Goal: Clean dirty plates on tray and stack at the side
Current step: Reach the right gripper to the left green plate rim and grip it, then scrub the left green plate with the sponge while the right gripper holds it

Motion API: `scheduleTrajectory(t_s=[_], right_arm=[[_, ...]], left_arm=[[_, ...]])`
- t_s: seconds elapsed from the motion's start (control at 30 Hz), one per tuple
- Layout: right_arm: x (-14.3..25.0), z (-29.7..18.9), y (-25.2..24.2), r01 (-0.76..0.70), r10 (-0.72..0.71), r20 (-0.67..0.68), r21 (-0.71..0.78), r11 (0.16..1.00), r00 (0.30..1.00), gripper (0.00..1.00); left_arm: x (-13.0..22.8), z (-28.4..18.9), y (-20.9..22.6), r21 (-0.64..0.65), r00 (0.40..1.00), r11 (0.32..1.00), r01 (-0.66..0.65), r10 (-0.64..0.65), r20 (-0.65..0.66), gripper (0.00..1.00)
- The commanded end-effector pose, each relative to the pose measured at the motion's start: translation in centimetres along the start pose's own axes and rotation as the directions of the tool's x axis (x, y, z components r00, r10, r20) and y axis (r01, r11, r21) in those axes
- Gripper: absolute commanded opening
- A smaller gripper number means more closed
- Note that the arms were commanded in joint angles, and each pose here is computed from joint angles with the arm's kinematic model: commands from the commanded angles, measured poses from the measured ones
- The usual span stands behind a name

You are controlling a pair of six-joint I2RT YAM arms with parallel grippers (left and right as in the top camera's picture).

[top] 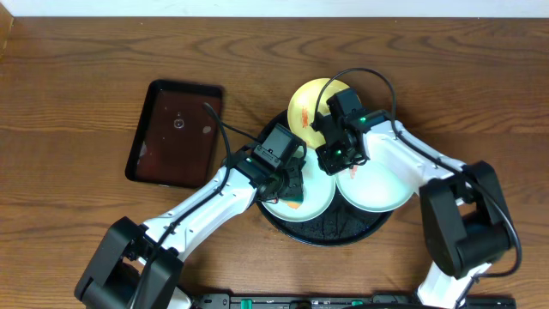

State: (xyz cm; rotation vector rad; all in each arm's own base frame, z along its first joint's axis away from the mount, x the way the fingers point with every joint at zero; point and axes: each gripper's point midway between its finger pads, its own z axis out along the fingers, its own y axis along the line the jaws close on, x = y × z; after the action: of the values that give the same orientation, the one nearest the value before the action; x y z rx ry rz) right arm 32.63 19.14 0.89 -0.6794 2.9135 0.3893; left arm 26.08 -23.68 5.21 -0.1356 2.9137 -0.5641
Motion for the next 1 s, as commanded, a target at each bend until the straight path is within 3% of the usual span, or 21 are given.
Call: scheduleTrajectory(t_s=[0.0, 0.23, 0.33, 0.57, 0.6, 0.67, 0.77, 0.83, 0.97], right_arm=[[0.2, 1.0, -0.1, 0.013, -0.013, -0.027, 0.005, 1.000, 1.000, 0.24], [0.2, 1.2, -0.1, 0.000, 0.000, -0.031, 0.005, 1.000, 1.000, 0.19], [0.2, 1.2, -0.1, -0.019, 0.019, -0.030, 0.005, 1.000, 0.999, 0.13], [0.3, 1.2, -0.1, -0.025, 0.025, -0.031, 0.005, 1.000, 0.999, 0.11], [0.3, 1.2, -0.1, -0.026, 0.026, -0.032, 0.005, 1.000, 0.999, 0.11], [0.3, 1.2, -0.1, -0.033, 0.033, -0.031, 0.005, 0.999, 0.999, 0.11], [0.3, 1.2, -0.1, -0.033, 0.033, -0.032, 0.005, 0.999, 0.999, 0.11], [0.3, 1.2, -0.1, -0.033, 0.033, -0.034, 0.006, 0.999, 0.999, 0.12], [0.3, 1.2, -0.1, -0.033, 0.033, -0.034, 0.006, 0.999, 0.999, 0.12]], left_arm=[[-0.5, -0.1, -0.3, 0.012, 0.999, 0.999, 0.032, -0.032, 0.025, 0.07], [-2.0, -0.1, -0.5, 0.016, 0.992, 0.996, 0.084, -0.085, 0.095, 0.12], [-2.0, -0.1, -0.5, 0.017, 0.991, 0.996, 0.091, -0.093, 0.095, 0.14], [-1.6, 0.7, -0.3, 0.004, 0.989, 0.992, 0.126, -0.126, 0.077, 0.13], [-1.4, 1.0, -0.2, -0.003, 0.990, 0.992, 0.123, -0.123, 0.071, 0.15], [-0.8, 2.1, -0.1, -0.022, 0.992, 0.993, 0.116, -0.115, 0.049, 0.31], [-0.4, 3.7, 0.3, -0.045, 0.993, 0.993, 0.113, -0.112, 0.028, 0.36], [-0.6, 3.8, 0.4, -0.044, 0.998, 0.997, 0.060, -0.058, 0.029, 0.46], [-0.7, 3.6, 0.2, -0.042, 0.998, 0.998, -0.048, 0.050, 0.029, 0.46]])
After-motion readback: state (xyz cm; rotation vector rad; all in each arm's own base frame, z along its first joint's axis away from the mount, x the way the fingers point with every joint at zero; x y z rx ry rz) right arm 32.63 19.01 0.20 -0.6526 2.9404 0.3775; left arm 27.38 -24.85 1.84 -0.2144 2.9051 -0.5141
